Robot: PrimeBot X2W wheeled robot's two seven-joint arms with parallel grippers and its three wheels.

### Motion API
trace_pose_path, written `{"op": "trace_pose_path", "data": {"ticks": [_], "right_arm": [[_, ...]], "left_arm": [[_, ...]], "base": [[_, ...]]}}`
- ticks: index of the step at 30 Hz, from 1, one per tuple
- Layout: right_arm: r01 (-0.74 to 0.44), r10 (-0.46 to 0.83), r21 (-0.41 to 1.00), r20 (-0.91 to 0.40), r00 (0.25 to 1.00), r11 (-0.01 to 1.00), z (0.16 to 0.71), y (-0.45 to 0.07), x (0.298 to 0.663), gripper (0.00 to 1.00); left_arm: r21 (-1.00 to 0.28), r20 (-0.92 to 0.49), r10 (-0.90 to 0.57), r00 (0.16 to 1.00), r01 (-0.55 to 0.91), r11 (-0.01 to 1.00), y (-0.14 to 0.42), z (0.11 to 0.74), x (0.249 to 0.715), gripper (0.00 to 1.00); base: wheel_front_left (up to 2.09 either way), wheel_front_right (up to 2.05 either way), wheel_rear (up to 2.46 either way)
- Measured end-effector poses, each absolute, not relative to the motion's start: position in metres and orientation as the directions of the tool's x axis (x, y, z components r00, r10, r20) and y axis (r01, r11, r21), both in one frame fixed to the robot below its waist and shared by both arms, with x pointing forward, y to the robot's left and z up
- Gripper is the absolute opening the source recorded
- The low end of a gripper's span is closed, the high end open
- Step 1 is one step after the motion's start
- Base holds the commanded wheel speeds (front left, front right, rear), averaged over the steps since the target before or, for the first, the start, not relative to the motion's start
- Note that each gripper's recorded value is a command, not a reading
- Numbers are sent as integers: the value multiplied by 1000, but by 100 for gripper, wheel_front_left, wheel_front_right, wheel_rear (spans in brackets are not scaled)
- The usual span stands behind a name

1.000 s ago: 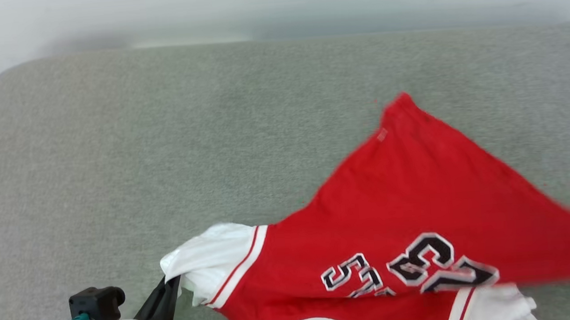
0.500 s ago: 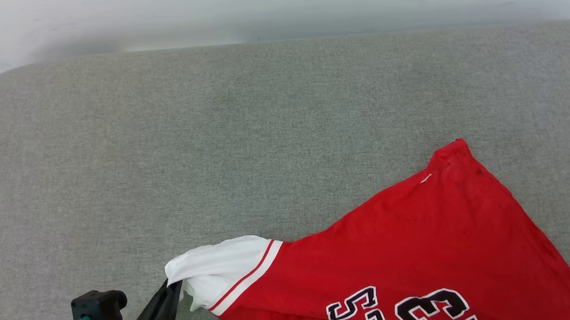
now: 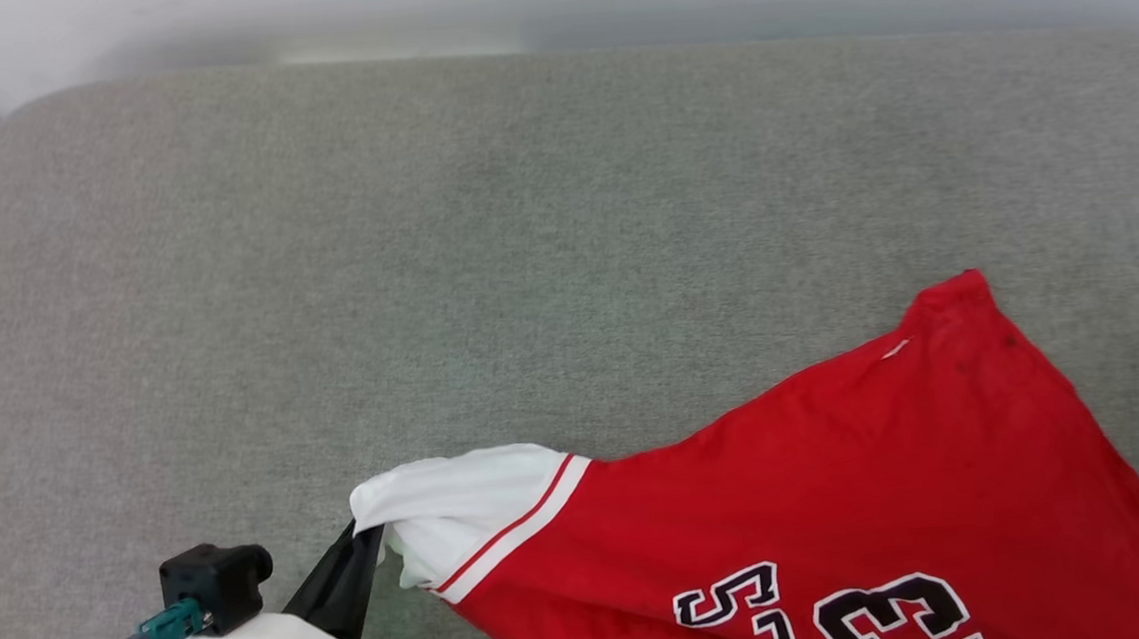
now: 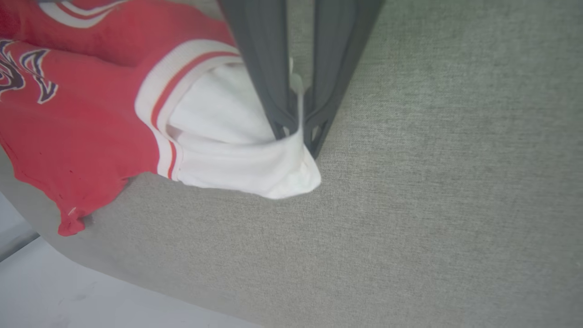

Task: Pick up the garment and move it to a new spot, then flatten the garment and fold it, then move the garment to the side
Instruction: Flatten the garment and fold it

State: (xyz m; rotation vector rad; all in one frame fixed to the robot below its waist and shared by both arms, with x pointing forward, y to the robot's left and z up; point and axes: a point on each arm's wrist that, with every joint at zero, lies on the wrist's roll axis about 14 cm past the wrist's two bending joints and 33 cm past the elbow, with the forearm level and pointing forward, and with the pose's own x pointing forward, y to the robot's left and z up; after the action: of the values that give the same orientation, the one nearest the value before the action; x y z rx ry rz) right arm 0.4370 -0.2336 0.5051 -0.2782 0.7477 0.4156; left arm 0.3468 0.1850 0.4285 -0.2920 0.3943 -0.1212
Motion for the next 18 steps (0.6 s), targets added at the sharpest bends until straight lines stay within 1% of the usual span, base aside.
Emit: {"op": "trace_pose_path", "data": {"ticks": [3,7,8,9,14,18], "right_arm": [[-512,252,-127,-754,606,850,500,-217,455,100],[-573,230,-133,-825,516,809,476,-192,475,100],[-594,216,-126,-855,471,795,460,-181,482,100],[-594,216,-126,-855,471,795,460,-181,482,100],[-619,193,-99,-902,387,779,419,-162,497,100],[-614,199,-41,-928,317,788,381,-152,498,100]], "left_arm": [[-299,-360,-176,916,66,952,184,428,351,0],[-301,-359,-179,916,68,951,182,426,357,0],[-299,-361,-174,916,63,952,183,424,360,0],[-299,-361,-174,916,63,952,183,424,360,0],[-302,-376,-164,912,46,952,184,416,365,0],[-300,-392,-162,905,40,953,184,408,369,0]], "base": [[0,0,0],[0,0,0],[0,0,0],[0,0,0],[0,0,0],[0,0,0]]}}
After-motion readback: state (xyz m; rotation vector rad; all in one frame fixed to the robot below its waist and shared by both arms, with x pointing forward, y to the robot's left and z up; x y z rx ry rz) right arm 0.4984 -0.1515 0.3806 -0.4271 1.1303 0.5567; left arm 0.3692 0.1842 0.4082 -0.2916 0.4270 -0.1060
